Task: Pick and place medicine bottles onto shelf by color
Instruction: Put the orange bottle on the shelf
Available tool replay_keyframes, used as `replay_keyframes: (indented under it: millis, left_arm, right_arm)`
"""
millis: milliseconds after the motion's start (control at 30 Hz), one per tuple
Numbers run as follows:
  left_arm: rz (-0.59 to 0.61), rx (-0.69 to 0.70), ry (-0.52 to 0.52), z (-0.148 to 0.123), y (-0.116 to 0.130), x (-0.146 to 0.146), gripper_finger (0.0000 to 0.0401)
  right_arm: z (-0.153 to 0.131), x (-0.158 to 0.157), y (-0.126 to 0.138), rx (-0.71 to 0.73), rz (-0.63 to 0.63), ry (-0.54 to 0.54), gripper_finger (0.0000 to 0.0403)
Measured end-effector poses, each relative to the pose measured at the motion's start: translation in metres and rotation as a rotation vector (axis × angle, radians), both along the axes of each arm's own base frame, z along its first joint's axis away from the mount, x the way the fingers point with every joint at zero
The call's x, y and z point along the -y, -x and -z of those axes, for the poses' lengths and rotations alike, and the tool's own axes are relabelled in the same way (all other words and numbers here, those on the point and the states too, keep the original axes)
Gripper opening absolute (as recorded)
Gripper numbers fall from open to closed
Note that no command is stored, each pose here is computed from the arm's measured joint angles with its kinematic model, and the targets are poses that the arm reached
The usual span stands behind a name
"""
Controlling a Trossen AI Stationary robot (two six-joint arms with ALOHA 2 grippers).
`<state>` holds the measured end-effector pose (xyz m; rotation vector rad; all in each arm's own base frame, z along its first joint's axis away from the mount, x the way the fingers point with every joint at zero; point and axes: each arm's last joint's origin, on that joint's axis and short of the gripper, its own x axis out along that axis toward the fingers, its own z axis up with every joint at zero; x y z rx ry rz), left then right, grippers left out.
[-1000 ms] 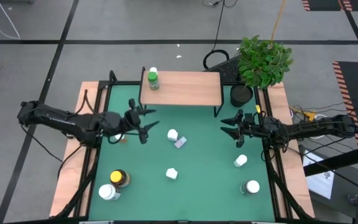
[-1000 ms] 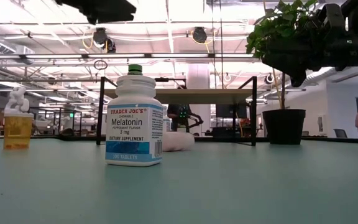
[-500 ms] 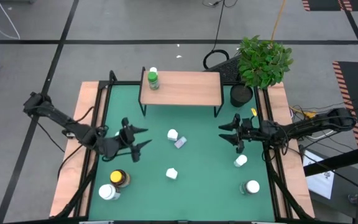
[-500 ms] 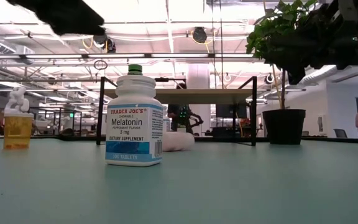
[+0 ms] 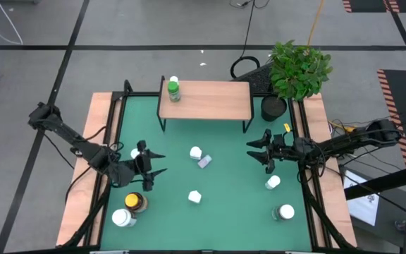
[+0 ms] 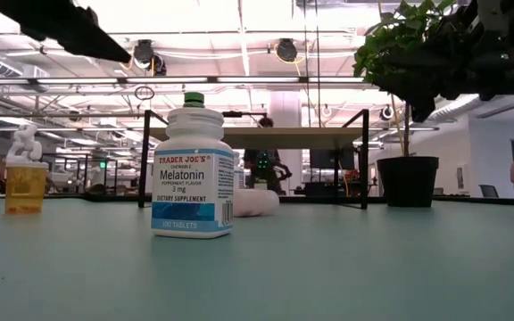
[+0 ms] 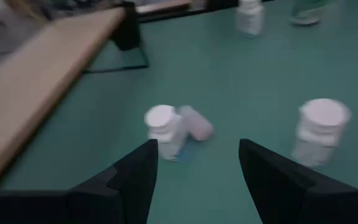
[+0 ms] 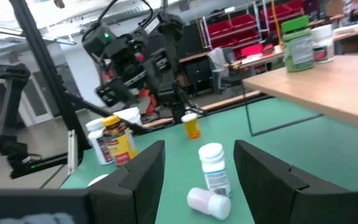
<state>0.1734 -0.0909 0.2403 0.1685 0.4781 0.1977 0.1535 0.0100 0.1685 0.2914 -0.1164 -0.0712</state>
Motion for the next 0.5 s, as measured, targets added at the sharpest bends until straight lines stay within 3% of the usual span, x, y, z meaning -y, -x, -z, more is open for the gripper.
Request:
replay_keyframes:
  millis: [200,400,500]
  left_arm:
    - [-0.074,-0.128,0.073,-0.016,0.012,-0.008,0.0227]
    - [-0.425,-0.332,0.158,-0.003,0.038,-0.035,0.0227]
    - [-0.534,-0.428,0.226,0.011,0.045,-0.043,0.0228]
  right_arm:
    - [0.0,0.0,-0.001,0.003,0.003,0.015,0.0187]
    - [0.0,0.0,-0.001,-0.001,0.007,0.027,0.0187]
    - [0.0,0.001,-0.001,-0.002,0.026,0.025,0.0187]
